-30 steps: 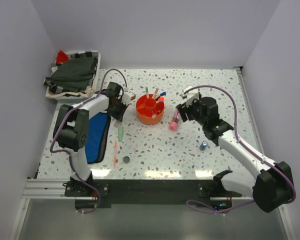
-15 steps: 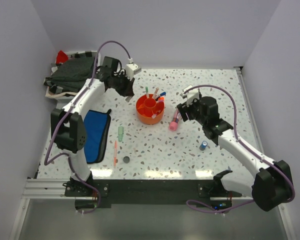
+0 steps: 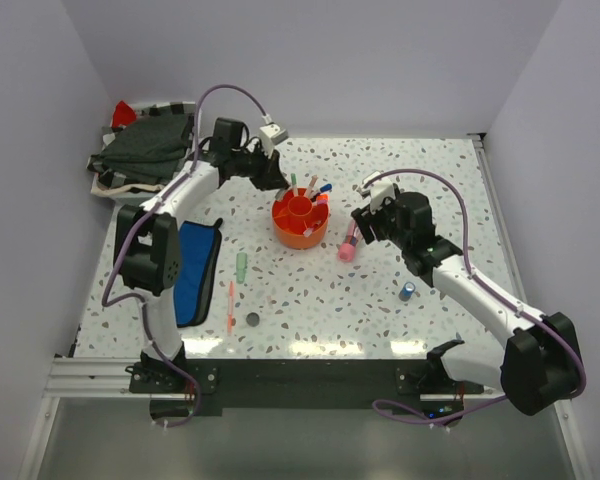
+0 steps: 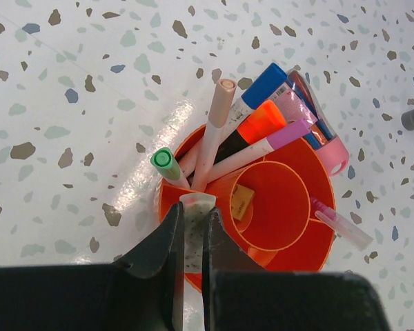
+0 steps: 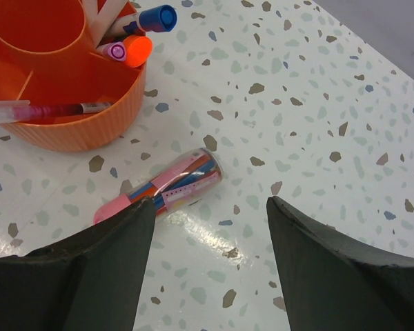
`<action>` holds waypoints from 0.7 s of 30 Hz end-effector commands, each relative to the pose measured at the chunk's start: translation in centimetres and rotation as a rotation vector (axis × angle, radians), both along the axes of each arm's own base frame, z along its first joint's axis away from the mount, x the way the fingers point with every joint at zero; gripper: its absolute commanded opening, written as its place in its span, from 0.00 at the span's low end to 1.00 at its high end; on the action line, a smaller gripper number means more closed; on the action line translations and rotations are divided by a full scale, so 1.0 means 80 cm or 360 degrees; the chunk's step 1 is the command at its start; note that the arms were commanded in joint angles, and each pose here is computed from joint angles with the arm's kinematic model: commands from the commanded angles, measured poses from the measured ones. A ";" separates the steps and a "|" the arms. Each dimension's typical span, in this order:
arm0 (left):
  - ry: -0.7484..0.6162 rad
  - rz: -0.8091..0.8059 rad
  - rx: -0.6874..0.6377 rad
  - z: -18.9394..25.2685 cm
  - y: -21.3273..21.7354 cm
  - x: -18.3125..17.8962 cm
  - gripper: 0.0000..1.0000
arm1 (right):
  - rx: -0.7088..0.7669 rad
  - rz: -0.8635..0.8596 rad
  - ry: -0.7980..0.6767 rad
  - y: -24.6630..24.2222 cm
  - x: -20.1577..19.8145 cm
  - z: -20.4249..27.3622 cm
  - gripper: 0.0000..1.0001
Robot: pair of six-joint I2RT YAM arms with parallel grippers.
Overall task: Sort the stationery into containers
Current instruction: Place the stationery in the storage box.
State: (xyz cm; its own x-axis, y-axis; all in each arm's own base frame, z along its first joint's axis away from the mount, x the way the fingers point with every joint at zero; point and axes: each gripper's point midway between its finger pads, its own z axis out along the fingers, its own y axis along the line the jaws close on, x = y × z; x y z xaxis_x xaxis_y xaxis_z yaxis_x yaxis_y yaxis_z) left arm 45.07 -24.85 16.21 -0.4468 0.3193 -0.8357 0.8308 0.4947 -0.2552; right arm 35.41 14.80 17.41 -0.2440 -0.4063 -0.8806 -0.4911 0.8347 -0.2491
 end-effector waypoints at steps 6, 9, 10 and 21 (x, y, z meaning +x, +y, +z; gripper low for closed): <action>-0.0089 0.0032 -0.0041 0.026 -0.009 0.016 0.34 | 0.0011 -0.0045 -0.0098 -0.006 0.016 0.029 0.70; -0.0155 0.0051 -0.0018 0.041 -0.004 0.020 0.44 | 0.0016 -0.0036 -0.0096 -0.004 0.016 0.029 0.70; -0.0174 0.0047 -0.0010 0.046 -0.003 0.019 0.47 | 0.0017 -0.0041 -0.0100 -0.005 0.017 0.030 0.70; -0.0110 0.0224 0.0390 0.056 0.087 -0.065 0.60 | 0.0018 -0.0028 -0.0119 -0.005 0.014 0.031 0.70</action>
